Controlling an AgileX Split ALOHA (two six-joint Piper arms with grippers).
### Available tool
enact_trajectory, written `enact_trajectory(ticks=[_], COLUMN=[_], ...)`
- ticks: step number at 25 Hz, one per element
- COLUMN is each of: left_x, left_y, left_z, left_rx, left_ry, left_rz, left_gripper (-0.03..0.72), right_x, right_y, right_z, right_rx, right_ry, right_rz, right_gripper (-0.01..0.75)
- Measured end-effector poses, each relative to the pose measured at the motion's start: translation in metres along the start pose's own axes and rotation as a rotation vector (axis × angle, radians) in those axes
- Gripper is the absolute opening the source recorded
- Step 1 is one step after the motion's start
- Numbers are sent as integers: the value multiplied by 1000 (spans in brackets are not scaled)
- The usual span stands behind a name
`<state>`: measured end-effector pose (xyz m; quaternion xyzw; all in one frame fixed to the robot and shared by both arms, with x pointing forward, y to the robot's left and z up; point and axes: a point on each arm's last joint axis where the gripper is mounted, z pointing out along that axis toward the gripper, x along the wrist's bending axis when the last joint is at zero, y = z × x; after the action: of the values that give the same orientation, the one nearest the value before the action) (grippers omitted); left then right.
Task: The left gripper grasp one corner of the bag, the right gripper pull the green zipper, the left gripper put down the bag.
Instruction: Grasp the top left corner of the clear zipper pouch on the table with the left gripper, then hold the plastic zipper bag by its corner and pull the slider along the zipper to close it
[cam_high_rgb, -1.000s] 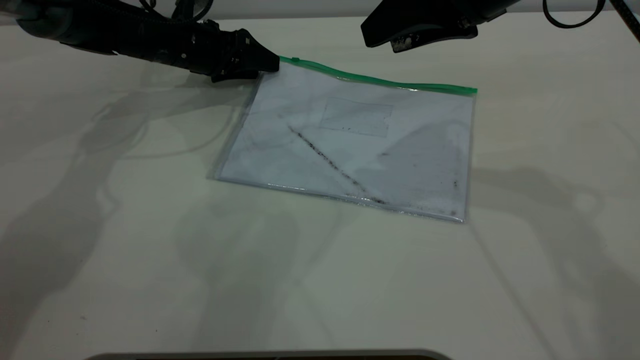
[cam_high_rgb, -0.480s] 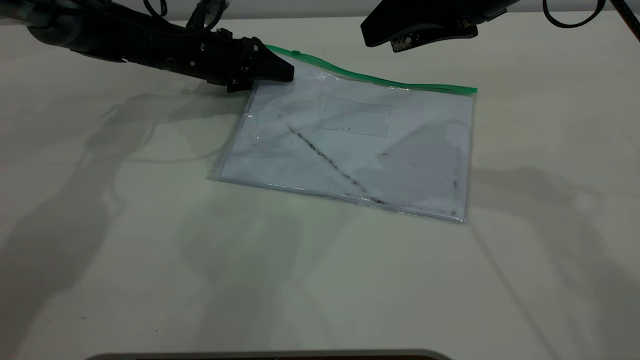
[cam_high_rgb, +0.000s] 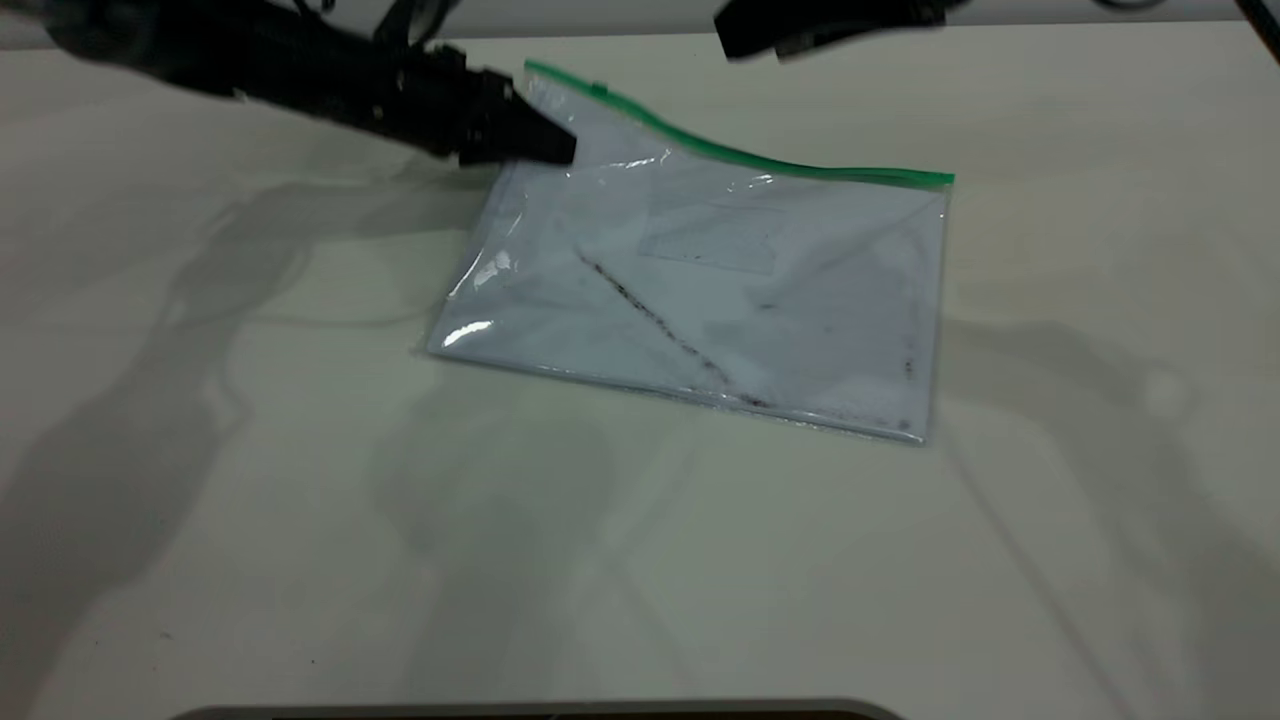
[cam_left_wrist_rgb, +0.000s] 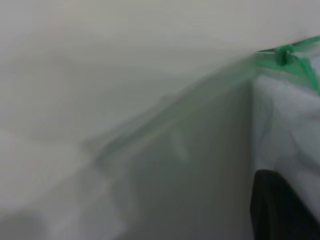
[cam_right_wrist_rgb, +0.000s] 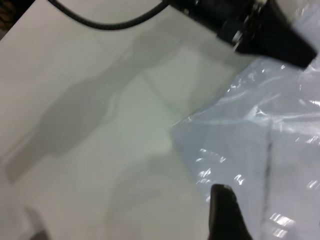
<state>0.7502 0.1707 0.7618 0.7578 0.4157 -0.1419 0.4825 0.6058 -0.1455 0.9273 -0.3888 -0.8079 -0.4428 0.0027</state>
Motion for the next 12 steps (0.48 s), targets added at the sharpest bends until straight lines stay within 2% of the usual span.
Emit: enact_trajectory(ticks=[2,6,12], left_x=[-17,-55,-93], left_y=[13,36,47], left_z=[-10,-29,-29], left_rx=[34,173,360], left_ry=[-54,-117,-108], left_rz=[56,197,369], left_gripper=[53,53,53], right_x=[-3,-11,-22], right_y=[12,29,36], right_z=[-1,3,23], right_rx=[-29,-64,-66], right_ry=[-30,-60,-57], right_rz=[-71,-195,-343], right_gripper=[485,485,485])
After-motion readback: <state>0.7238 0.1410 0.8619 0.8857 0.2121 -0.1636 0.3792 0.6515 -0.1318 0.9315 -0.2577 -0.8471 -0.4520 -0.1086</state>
